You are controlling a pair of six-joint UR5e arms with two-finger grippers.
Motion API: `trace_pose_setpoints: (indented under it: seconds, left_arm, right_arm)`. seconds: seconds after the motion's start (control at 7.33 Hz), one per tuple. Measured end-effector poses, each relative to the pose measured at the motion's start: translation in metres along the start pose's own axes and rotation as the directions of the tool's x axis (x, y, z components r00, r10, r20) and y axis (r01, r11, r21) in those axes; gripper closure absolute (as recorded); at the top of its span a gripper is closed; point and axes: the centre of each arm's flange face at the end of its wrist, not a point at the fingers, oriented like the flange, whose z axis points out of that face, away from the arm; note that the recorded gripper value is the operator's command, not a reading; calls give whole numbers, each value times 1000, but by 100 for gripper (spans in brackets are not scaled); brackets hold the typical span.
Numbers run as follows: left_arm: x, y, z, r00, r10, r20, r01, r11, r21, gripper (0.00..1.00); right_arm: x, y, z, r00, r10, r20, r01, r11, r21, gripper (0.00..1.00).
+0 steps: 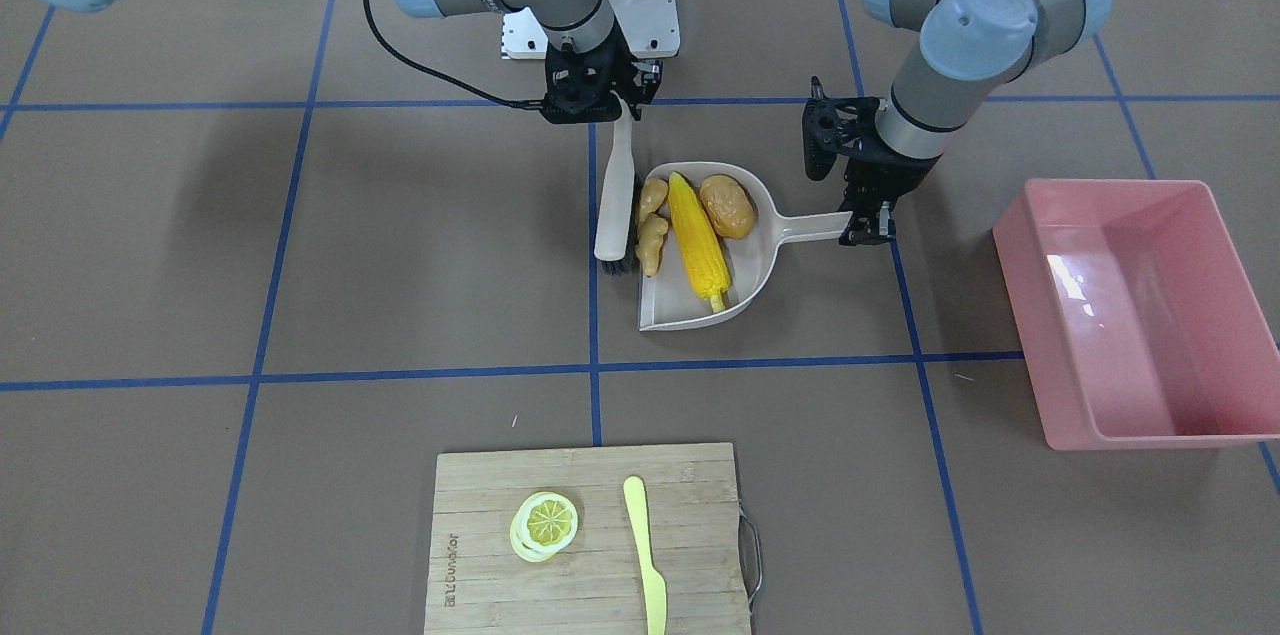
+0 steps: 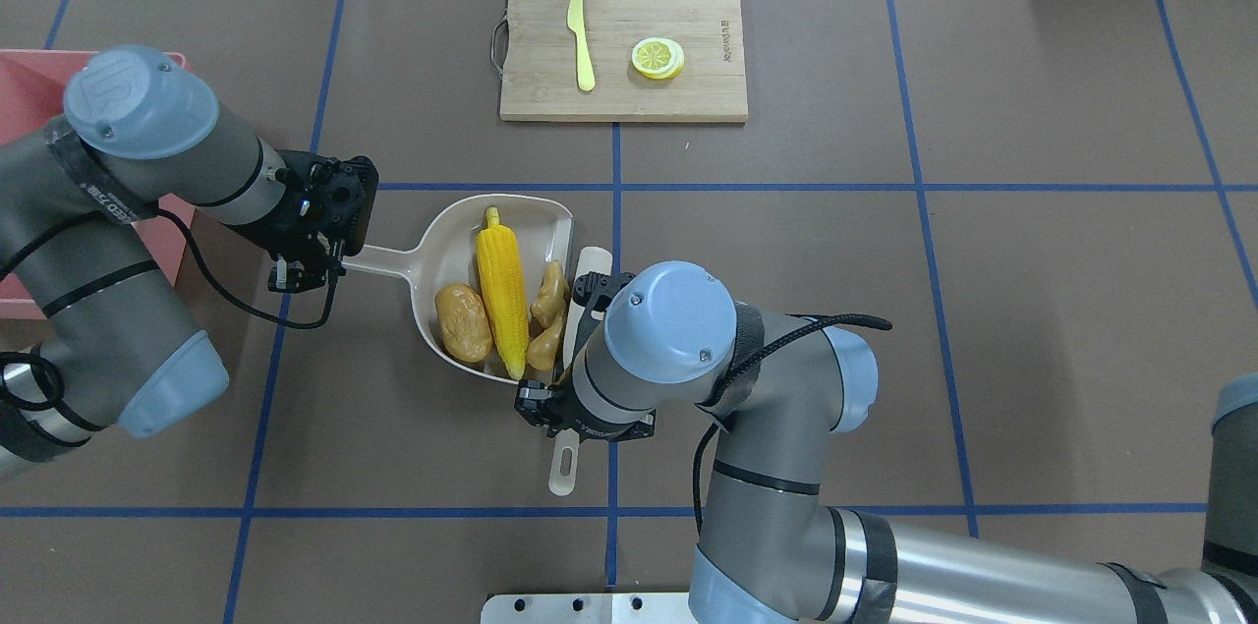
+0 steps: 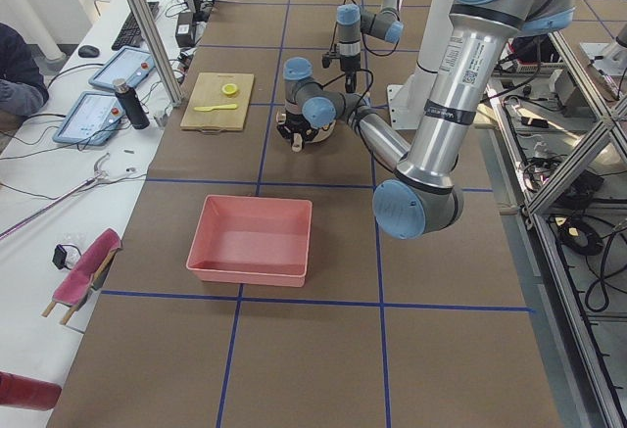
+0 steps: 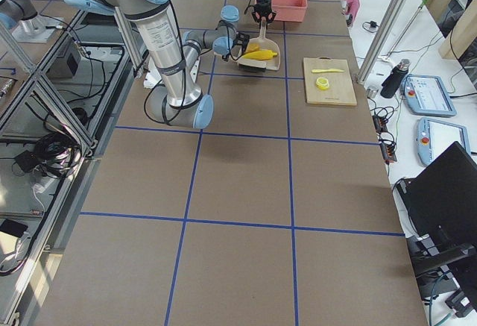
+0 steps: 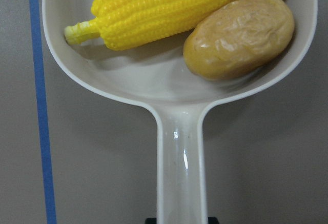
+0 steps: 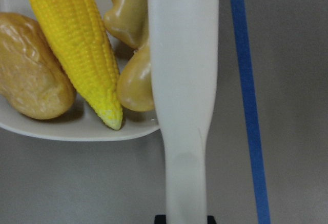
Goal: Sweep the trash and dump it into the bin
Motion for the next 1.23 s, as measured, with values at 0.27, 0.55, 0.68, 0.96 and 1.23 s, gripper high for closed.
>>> trace_pose_setpoints:
  seconds: [0.27,0.55,0.68,0.96,1.23]
  left_arm:
    - [0,-1,-2,1000,4,6,-4,1000,4,96]
    - [0,-2,-3,1000,6,9,-6,1000,5,96]
    - [0,-1,-2,1000,3,8,-3,1000,5,96]
    - [0,0,1,1000,-1,-4,1,1000,11,99]
    - [2,1,4,1000,3,-18,-2,1000,31,100]
  right_arm:
    - [-4,-7,-7,999,-13,53,12,1000,20,100]
    - [-5,-10,-9,997,-20,80,18,999,27,100]
    - [-4,-11,-5,997,-19,75,17,999,27,100]
    - [-8,-11,-8,996,-14,84,12,1000,26,100]
    - [-12,-14,-18,995,-9,100,7,1000,28,100]
